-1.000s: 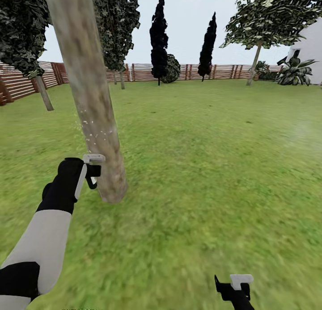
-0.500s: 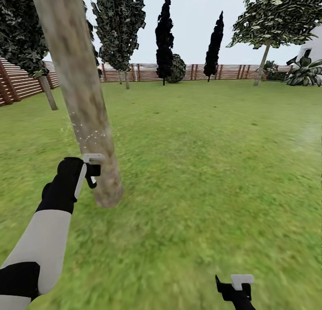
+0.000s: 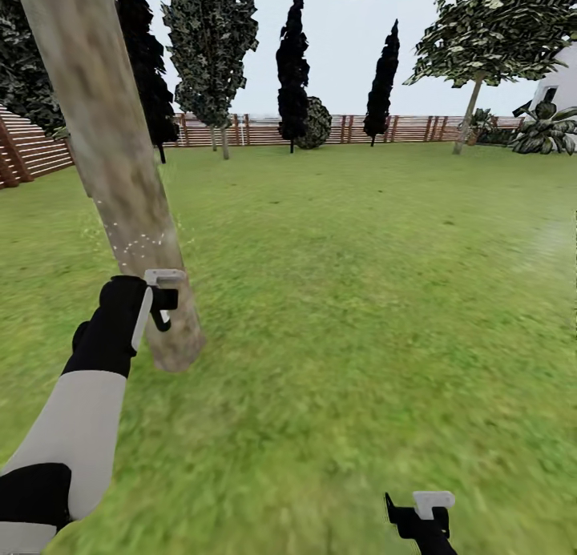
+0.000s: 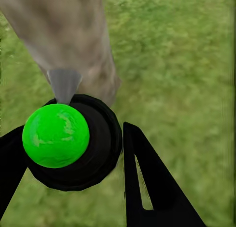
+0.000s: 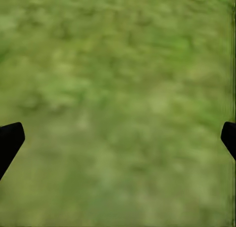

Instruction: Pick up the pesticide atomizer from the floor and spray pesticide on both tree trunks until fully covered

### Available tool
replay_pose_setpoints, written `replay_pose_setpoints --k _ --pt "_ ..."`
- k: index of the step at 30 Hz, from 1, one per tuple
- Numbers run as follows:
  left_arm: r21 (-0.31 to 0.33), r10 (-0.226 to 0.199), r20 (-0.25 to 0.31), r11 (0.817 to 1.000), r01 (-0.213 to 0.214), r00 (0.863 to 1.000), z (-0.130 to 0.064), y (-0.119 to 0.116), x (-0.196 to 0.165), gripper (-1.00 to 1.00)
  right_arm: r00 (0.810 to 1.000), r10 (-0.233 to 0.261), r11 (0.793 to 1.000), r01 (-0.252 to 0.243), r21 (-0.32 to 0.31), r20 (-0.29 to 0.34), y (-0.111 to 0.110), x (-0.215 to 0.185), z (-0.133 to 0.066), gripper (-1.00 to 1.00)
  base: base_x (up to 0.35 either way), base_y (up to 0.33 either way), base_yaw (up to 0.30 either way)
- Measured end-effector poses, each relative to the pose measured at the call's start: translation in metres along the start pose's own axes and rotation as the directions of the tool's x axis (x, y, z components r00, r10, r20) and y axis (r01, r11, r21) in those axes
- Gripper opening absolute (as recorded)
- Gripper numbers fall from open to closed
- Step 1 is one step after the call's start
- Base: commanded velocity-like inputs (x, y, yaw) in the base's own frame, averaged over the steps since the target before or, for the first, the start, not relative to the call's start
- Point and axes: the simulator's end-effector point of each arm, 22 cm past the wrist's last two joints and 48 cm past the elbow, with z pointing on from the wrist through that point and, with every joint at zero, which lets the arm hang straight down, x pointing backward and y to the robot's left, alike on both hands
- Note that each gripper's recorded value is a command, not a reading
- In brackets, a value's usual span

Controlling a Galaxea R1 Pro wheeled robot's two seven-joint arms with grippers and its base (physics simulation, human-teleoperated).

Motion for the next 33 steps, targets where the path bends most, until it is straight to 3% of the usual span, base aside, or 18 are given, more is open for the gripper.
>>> replay_pose_setpoints --k 5,14,17,20,26,33 --pt "-0.027 0.011 -0.003 1.000 -0.011 1.000 0.000 0.008 0.002 -1.00 1.000 -0.001 1.000 0.001 0.001 -0.001 0.000 0.000 0.000 1.00 0.000 -0.273 0.023" --pt "-0.029 0.014 -0.014 0.999 -0.014 1.000 0.003 0.008 0.009 -1.00 1.000 0.001 1.000 -0.001 -0.001 0.000 0.001 0.000 0.000 1.00 0.000 -0.119 0.257" --pt "-0.040 0.014 -0.056 0.999 -0.016 0.998 0.011 0.015 0.037 -1.00 1.000 0.001 1.000 -0.001 -0.002 0.000 0.002 0.000 0.000 1.00 0.000 -0.001 0.277" --pt "-0.057 -0.038 -0.091 0.998 0.033 0.995 0.016 0.034 0.062 -1.00 1.000 0.001 1.000 -0.001 -0.002 -0.001 0.002 0.000 0.000 1.00 0.000 0.000 0.277" --pt "-0.054 -0.036 -0.118 0.998 0.030 0.992 0.021 0.032 0.084 -1.00 1.000 0.001 1.000 -0.001 -0.004 0.000 0.003 0.000 0.000 1.00 0.148 0.000 0.247" --pt "-0.036 -0.040 -0.162 0.999 0.035 0.986 0.035 0.023 0.108 -1.00 1.000 0.000 1.000 0.000 -0.001 0.000 0.001 0.000 0.000 1.00 0.334 0.000 0.019"
